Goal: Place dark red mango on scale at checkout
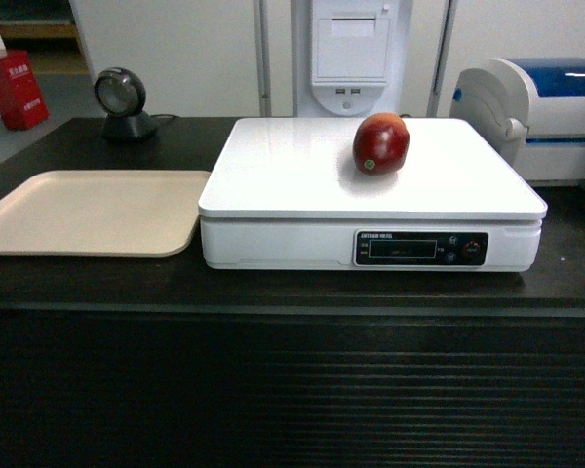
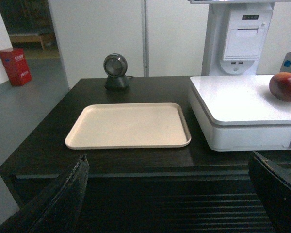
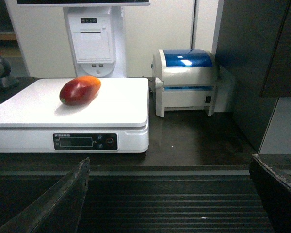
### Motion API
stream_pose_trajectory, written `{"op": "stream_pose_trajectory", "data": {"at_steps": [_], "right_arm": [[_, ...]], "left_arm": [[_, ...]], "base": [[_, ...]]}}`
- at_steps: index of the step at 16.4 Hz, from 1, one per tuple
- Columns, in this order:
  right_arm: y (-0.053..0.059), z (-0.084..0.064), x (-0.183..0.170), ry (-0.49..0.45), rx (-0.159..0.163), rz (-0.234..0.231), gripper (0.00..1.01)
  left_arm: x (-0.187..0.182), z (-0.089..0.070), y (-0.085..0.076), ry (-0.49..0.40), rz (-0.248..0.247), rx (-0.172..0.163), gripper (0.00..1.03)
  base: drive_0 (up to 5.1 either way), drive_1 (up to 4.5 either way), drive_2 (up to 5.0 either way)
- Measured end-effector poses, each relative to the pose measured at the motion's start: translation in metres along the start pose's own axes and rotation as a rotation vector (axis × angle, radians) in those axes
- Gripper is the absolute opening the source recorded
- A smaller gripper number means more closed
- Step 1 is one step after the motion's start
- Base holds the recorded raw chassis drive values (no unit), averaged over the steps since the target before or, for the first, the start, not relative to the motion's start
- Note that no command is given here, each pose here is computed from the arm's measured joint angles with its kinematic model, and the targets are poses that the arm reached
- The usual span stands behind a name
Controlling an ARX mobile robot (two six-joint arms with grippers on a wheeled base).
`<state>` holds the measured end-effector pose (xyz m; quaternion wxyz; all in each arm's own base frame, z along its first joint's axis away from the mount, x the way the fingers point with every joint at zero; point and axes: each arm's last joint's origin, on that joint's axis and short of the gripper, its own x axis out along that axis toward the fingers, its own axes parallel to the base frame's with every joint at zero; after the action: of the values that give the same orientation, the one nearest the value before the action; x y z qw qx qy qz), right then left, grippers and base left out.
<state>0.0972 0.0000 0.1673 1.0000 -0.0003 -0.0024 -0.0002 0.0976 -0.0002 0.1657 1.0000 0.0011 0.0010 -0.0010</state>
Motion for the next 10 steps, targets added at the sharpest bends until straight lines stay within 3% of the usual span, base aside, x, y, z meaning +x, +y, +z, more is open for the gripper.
{"op": "stream_pose_trajectory", "data": {"at_steps": [10], "right_arm": [[0.0000, 0.0000, 0.0000, 0.000, 0.000, 0.000, 0.98]], "left_arm": [[0.0000, 0.0000, 0.0000, 0.000, 0.000, 0.000, 0.98]], "base": [[0.0, 0.00, 0.0]]}}
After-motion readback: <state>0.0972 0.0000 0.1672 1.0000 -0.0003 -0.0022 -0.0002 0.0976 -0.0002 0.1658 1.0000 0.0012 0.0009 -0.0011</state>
